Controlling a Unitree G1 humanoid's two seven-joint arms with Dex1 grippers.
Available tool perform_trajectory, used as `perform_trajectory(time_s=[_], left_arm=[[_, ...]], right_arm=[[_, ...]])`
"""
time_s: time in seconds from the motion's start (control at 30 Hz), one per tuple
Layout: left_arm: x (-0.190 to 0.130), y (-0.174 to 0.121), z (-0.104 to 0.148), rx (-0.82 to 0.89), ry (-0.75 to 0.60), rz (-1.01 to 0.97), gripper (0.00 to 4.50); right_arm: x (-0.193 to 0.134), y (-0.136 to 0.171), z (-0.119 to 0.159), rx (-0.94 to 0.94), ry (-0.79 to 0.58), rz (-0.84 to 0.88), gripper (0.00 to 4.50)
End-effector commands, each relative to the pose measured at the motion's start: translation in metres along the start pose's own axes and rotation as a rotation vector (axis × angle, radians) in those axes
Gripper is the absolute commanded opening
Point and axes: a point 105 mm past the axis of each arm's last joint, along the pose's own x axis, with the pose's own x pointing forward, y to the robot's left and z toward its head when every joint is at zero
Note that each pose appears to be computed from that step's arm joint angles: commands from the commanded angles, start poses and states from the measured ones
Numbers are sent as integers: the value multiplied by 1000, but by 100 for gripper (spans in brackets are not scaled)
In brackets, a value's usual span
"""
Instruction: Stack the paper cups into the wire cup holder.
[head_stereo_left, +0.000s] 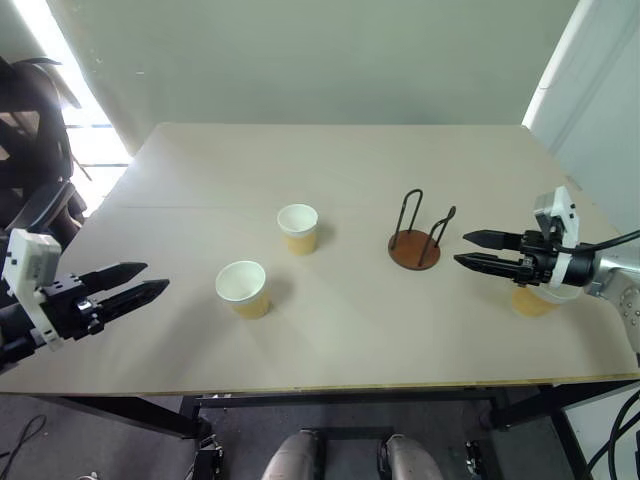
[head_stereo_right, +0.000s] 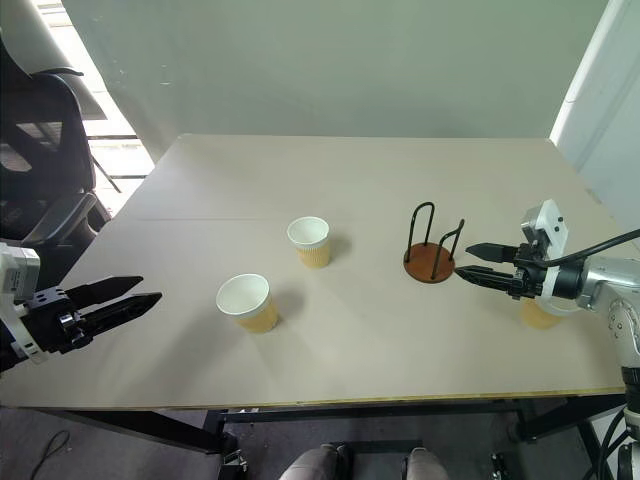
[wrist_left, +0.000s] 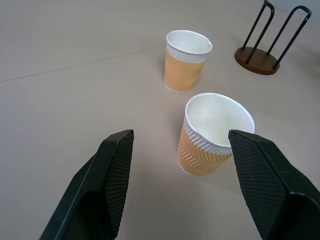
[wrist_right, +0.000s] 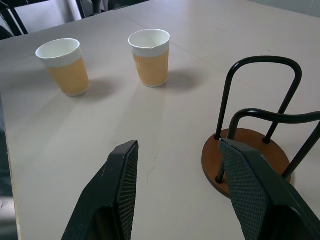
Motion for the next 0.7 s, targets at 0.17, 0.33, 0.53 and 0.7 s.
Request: perform_trajectory(time_s=[0.17,0.33,0.53,0.7], left_arm=[[-5,-2,9,62,18,-6,323],[-6,-5,15,79,21,-26,323],[-5,-3,15,99,63,-47,323],[7,-5,28,126,34,-104,323]], right_arm=[[-2,2,11,-47,-18,8,258],[-2,4,12,-47,-21,14,258],[-4,10,13,-42,-30,13,258],[-2,22,6,-11,-34,15,258]])
